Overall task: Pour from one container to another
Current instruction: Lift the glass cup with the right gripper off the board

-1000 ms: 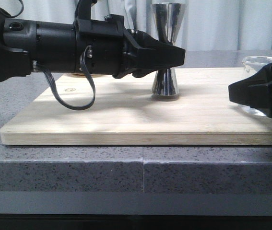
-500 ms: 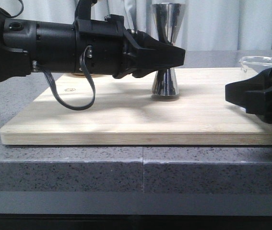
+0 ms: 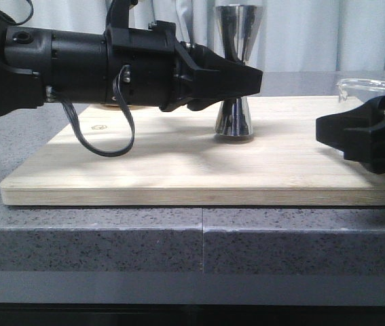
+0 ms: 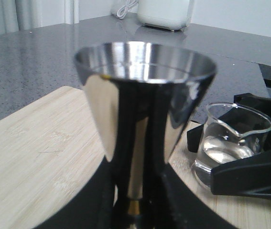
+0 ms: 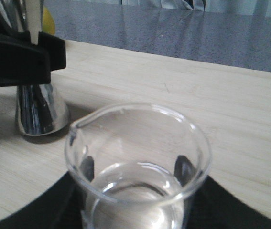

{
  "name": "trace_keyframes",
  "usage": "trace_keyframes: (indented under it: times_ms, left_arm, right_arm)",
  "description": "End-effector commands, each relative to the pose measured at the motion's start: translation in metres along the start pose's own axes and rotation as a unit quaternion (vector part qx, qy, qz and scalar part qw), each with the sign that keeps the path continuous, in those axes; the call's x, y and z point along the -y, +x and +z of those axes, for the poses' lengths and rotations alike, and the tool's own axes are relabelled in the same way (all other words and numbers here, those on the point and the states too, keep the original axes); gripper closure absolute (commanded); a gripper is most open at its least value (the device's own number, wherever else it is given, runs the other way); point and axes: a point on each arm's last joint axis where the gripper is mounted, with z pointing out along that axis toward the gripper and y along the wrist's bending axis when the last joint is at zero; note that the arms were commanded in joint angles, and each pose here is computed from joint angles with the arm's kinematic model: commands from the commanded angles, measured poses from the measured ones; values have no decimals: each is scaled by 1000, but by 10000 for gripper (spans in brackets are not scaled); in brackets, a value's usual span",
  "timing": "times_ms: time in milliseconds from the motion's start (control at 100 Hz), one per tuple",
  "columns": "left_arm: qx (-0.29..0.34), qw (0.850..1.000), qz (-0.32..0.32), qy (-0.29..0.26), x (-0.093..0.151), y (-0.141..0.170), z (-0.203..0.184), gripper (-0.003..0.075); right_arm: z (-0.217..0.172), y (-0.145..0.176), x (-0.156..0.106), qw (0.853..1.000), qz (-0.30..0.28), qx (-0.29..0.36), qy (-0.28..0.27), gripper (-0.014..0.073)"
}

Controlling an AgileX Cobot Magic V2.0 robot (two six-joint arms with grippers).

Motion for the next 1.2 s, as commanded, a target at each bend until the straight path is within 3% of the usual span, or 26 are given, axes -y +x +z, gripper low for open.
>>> trace_keyframes:
  times_ms: [0, 1190]
  left_arm:
    - [69, 997, 14, 11, 6, -35, -5, 741]
    - [64, 998, 18, 16, 7, -35, -5, 741]
  right_arm:
    - [1, -11, 0, 999, -3, 43, 0, 375]
    - [19, -32, 2, 998, -21, 57, 7, 375]
